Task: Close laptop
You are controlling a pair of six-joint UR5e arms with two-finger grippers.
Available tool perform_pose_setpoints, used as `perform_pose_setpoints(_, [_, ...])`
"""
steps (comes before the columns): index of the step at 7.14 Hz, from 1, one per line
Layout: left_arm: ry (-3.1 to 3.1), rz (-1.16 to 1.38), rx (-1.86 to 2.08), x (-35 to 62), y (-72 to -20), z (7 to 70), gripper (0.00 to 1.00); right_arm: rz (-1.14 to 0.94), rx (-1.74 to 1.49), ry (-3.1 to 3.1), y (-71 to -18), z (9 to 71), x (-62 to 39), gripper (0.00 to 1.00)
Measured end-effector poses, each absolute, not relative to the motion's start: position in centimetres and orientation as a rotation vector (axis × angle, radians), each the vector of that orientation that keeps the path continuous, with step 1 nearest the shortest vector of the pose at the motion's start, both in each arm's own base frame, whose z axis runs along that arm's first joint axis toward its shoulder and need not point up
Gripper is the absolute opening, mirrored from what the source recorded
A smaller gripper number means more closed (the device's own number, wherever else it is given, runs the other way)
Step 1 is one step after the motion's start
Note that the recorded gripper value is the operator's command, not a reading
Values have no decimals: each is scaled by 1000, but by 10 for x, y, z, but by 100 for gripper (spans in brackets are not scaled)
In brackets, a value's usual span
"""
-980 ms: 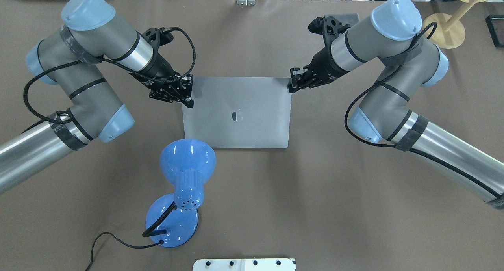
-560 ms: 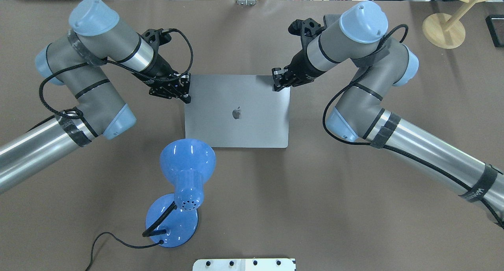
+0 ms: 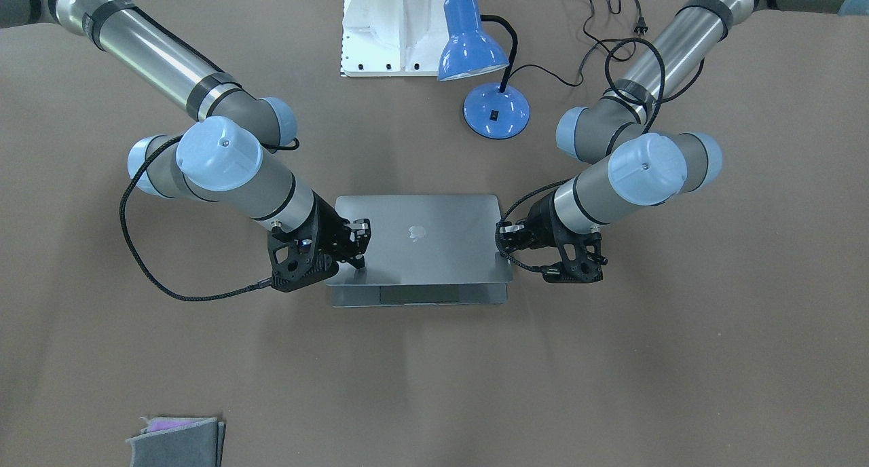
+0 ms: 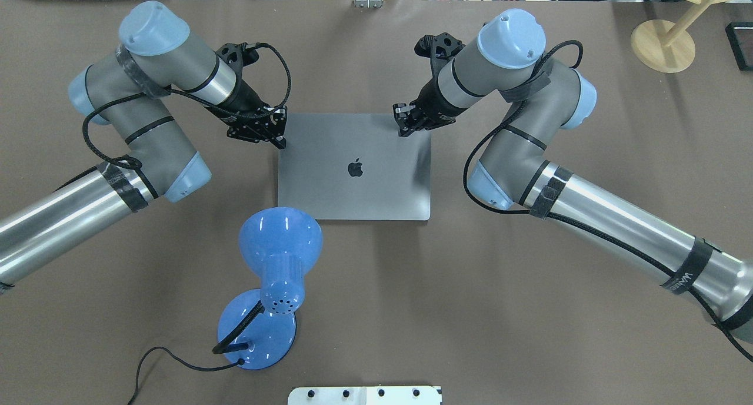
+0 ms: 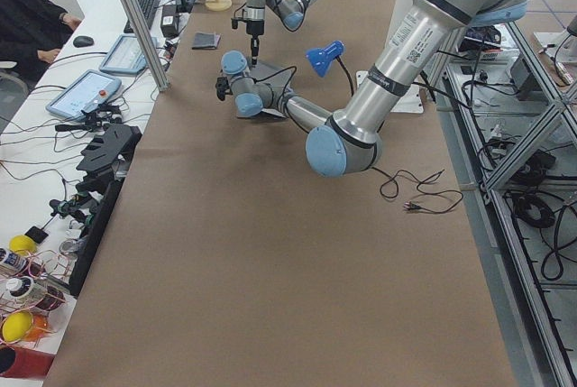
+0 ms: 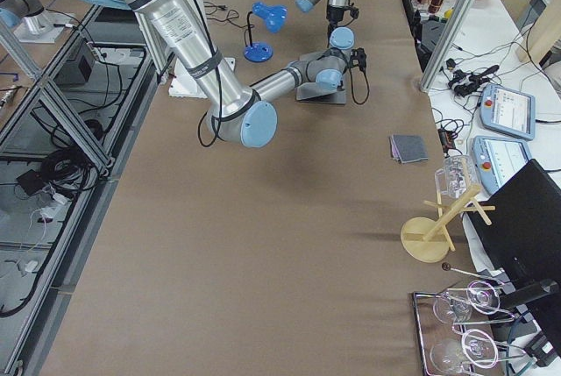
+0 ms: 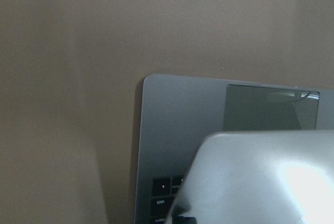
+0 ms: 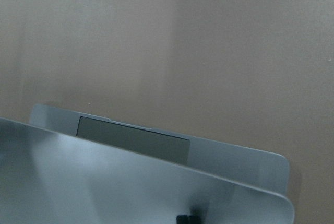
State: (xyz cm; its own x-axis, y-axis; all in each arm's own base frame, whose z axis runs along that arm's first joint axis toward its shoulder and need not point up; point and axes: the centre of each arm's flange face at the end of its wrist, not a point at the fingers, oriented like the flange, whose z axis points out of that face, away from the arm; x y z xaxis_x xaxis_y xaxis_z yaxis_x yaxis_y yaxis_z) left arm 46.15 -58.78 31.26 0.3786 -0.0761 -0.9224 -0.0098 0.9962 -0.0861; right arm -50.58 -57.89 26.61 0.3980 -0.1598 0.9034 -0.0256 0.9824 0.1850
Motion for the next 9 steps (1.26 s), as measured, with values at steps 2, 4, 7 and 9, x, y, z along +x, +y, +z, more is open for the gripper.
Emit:
perform_pose_setpoints(2, [1168,-58,-67,468,-594,312,0,-67,178,-1126,-588,280,-513,0])
perform_pose_setpoints(4, [1162,-63,-62,472,-597,311,0,-57,174,-1108,-596,284,-520,0])
perform_pose_setpoints(7, [1119,-94,-20,495,-606,313,0,-52,165,-1096,-607,278,-533,0])
perform_pose_setpoints(9, [1099,-112,24,506,-605,317,0,-50,166,-1097,-611,274,-532,0])
